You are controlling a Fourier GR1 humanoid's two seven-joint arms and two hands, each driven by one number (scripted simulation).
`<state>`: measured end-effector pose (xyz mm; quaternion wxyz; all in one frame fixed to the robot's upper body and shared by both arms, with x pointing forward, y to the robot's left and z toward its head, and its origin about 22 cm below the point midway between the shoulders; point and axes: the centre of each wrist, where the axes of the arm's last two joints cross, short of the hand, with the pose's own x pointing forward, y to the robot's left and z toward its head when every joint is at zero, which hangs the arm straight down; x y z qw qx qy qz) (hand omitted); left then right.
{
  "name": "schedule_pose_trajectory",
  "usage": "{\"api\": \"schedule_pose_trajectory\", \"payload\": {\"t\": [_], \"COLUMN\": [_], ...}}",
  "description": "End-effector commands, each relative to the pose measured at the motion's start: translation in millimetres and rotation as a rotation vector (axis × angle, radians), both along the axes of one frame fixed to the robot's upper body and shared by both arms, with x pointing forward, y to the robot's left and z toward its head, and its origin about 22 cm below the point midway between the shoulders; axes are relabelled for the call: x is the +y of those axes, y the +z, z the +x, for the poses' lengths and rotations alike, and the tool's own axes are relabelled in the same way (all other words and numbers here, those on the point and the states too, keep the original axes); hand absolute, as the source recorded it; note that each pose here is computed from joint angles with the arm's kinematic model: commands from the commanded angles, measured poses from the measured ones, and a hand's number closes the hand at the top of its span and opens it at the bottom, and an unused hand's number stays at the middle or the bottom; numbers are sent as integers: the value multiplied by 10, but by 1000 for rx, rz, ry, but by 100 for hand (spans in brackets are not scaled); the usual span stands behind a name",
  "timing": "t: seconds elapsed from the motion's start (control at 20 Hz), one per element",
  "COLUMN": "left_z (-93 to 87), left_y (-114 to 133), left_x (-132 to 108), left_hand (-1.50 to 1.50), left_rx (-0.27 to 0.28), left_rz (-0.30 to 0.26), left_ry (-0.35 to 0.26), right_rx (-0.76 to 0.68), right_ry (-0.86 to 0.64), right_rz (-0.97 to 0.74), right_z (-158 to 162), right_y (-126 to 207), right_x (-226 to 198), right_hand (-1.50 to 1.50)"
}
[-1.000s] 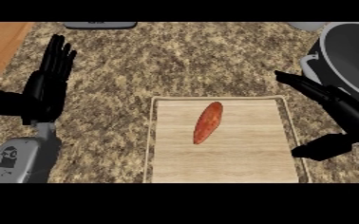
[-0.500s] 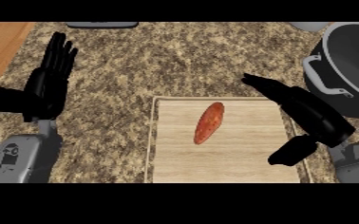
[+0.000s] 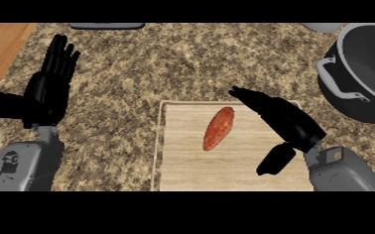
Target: Pick the sweet potato from the tray and place it in the pot
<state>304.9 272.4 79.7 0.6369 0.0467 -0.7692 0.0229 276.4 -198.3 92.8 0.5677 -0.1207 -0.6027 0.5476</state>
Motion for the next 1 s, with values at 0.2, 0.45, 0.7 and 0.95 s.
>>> {"api": "schedule_pose_trajectory", "payload": {"t": [0.2,0.45,0.7,0.95], "left_z": [-36,96,14,40], "left_y": [-78,49,-45,28], "left_x": [-126,4,-5,108], "left_hand": [0,0,0,0], "left_rx": [-9,4,-5,-9], "left_rz": [-3,6,2,16], "left_ry": [-10,10,-3,-3], "right_rx": [-48,-56,-38,-34], "right_ry": [38,7,-33,-35], "right_rz": [40,-12,-98,-50], "right_z": [186,63,42,106], "right_y": [-161,-195,-501,-581], "right_x": [144,416,486,492], "right_hand": [-150,-150,-150,-150]}}
